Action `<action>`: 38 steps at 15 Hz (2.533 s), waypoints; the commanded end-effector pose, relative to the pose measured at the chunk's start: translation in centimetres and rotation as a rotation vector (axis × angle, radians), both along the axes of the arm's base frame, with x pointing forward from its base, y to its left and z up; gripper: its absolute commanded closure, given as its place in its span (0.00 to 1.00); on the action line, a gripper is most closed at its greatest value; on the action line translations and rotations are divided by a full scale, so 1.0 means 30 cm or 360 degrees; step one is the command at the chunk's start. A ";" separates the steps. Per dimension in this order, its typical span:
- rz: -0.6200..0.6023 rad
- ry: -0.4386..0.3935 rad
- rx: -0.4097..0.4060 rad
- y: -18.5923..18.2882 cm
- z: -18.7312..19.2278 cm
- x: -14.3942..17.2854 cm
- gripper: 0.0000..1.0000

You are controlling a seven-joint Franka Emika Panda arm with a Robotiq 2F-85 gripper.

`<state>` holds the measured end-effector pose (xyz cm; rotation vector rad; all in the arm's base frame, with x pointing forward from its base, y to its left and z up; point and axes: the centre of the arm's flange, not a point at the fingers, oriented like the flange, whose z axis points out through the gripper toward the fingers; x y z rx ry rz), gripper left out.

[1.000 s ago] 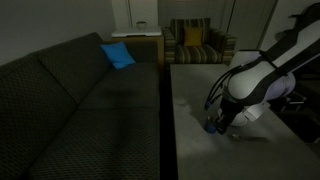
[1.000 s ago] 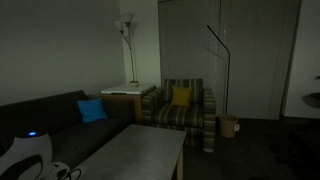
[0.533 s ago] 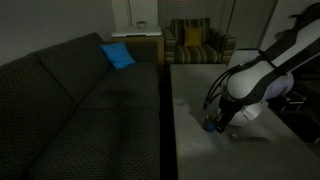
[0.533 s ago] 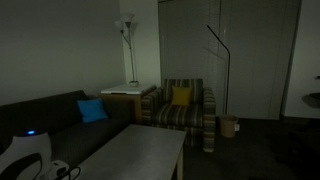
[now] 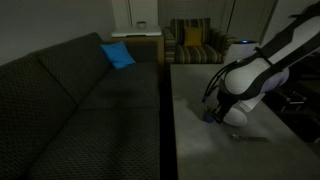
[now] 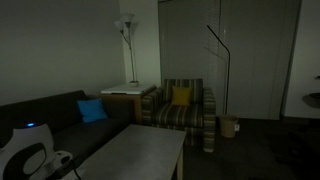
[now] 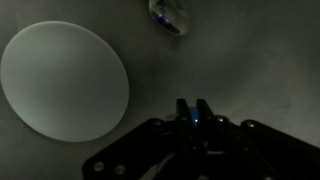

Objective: Place the blue mug on the white plate

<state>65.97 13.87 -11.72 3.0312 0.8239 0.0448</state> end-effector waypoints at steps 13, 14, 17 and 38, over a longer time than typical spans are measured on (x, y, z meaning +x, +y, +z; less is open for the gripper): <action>-0.0374 -0.0025 -0.0294 -0.266 0.021 0.146 0.97; -0.0390 -0.0017 -0.0278 -0.273 0.005 0.147 0.97; -0.0422 0.0006 -0.0250 -0.292 -0.026 0.141 0.97; -0.0595 0.0065 0.0037 -0.381 -0.169 0.126 0.97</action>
